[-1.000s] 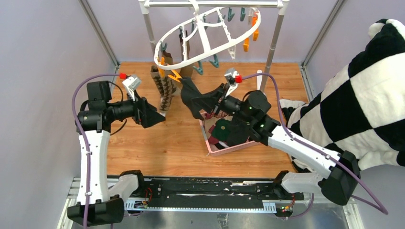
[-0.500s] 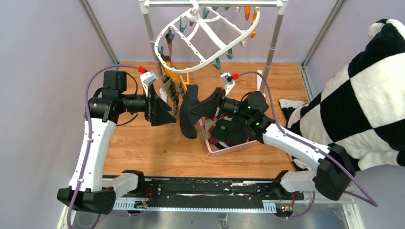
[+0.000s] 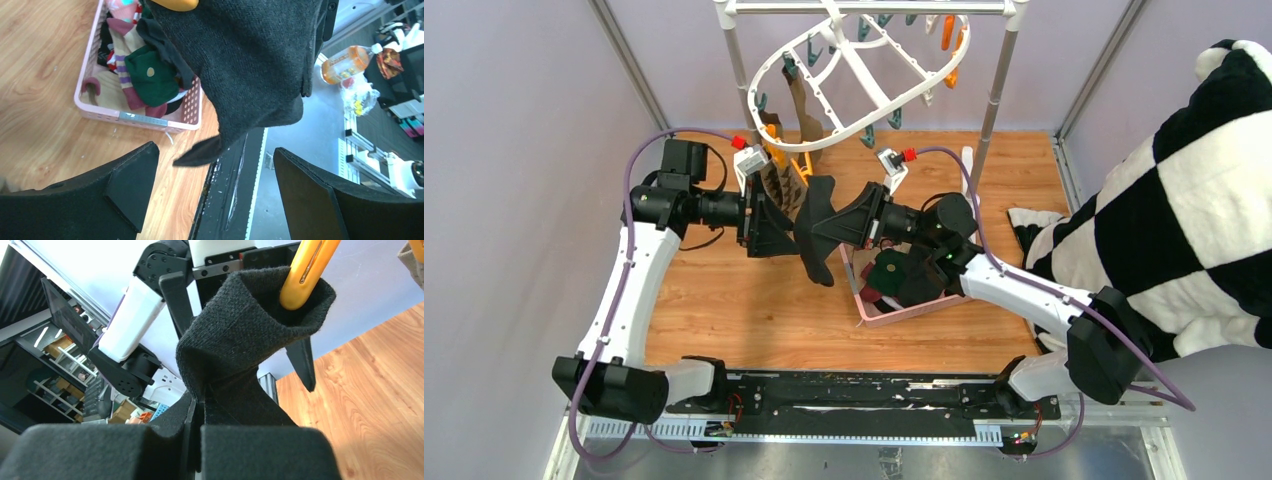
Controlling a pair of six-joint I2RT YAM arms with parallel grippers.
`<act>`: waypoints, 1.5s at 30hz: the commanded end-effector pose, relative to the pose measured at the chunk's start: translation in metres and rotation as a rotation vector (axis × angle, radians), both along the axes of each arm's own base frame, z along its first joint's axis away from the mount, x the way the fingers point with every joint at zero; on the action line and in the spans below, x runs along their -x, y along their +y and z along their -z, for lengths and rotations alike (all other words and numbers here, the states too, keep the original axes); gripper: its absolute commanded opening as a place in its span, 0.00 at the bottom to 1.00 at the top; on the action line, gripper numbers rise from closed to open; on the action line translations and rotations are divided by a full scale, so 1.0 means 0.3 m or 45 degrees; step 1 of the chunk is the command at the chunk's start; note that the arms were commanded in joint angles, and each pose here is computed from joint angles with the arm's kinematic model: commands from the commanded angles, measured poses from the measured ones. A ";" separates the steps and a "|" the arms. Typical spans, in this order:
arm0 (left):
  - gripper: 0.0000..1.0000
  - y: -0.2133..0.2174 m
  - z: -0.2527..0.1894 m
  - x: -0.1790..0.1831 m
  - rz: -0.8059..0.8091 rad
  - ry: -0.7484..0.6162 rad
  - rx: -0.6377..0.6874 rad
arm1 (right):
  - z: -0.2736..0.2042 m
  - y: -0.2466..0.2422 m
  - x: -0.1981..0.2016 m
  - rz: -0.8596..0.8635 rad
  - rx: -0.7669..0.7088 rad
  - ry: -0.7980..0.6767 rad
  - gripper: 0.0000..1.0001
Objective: Remove the socks clipped to the hanger
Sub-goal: Remove the sock from the hanger.
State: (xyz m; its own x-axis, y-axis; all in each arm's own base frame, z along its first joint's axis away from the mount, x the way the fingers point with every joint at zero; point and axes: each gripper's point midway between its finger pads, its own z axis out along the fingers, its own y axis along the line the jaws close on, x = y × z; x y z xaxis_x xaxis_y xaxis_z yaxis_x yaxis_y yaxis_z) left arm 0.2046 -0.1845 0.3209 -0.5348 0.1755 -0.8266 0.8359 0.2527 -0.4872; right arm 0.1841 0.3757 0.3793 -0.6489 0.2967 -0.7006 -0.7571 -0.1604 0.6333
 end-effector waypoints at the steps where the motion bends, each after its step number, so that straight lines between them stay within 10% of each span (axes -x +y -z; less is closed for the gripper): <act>1: 0.92 -0.036 -0.017 0.034 0.136 -0.036 0.083 | -0.057 -0.002 0.050 -0.070 -0.086 -0.002 0.00; 6: 0.90 -0.066 -0.020 0.045 0.209 -0.028 0.113 | -0.045 0.008 0.051 -0.101 -0.111 0.048 0.00; 10: 0.67 -0.076 -0.031 0.051 0.227 -0.017 0.121 | -0.024 0.015 0.031 -0.065 -0.075 0.065 0.04; 14: 0.18 -0.061 -0.017 0.050 0.165 -0.044 0.051 | 0.039 -0.014 -0.059 0.223 0.092 0.050 0.32; 20: 0.03 -0.026 0.017 0.070 0.074 -0.122 -0.060 | 0.028 -0.082 -0.179 0.788 0.354 -0.142 0.98; 45: 0.00 -0.019 0.040 0.066 0.021 -0.115 -0.134 | -0.162 0.105 -0.378 1.385 0.645 -0.717 0.84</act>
